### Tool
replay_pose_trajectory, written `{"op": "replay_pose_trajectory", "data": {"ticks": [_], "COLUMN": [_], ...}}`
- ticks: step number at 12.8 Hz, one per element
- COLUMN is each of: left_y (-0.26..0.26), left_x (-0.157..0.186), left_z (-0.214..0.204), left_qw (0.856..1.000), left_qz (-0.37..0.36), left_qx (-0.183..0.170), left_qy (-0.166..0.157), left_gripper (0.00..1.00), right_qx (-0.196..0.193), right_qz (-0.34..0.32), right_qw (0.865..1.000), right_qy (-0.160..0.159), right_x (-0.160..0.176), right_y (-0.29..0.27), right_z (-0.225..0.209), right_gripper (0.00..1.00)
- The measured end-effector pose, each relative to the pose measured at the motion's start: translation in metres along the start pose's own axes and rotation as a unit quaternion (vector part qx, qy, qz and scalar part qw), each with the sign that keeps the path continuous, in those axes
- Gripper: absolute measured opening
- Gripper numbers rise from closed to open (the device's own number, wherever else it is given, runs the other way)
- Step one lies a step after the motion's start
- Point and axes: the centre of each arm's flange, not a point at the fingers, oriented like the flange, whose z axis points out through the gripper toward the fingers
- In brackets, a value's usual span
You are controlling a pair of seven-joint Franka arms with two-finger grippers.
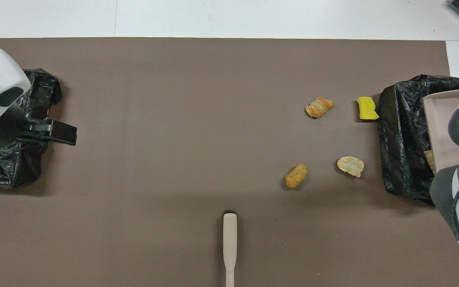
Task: Sweep and dump trash in bin
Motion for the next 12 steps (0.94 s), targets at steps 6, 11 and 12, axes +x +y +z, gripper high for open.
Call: {"op": "replay_pose_trajectory", "data": {"ticks": [6,11,12], "left_y": [-0.007,-0.011,-0.013], "left_x": [-0.002,-0.006,-0.006], "left_z": [-0.004,-0.01,-0.01], "left_qw": [1.0,0.999,0.999], "left_qz": [0.03,0.037,0.044], "left_qx": [0.0,0.0,0.0], "left_qy": [-0.001,0.003,0.002], "left_gripper": [1.0,1.0,1.0], "right_qx": [0.093,0.209,0.236], "right_qz": [0.152,0.316,0.341], "right_qw": [0.96,0.884,0.866], "right_qy": [0.217,0.274,0.279], "right_x": [0.021,0.049,0.062], "right_y": [-0.001,-0.007,-0.007], "right_z": [0.009,0.001,-0.009], "right_gripper": [0.32,0.32,0.32]}}
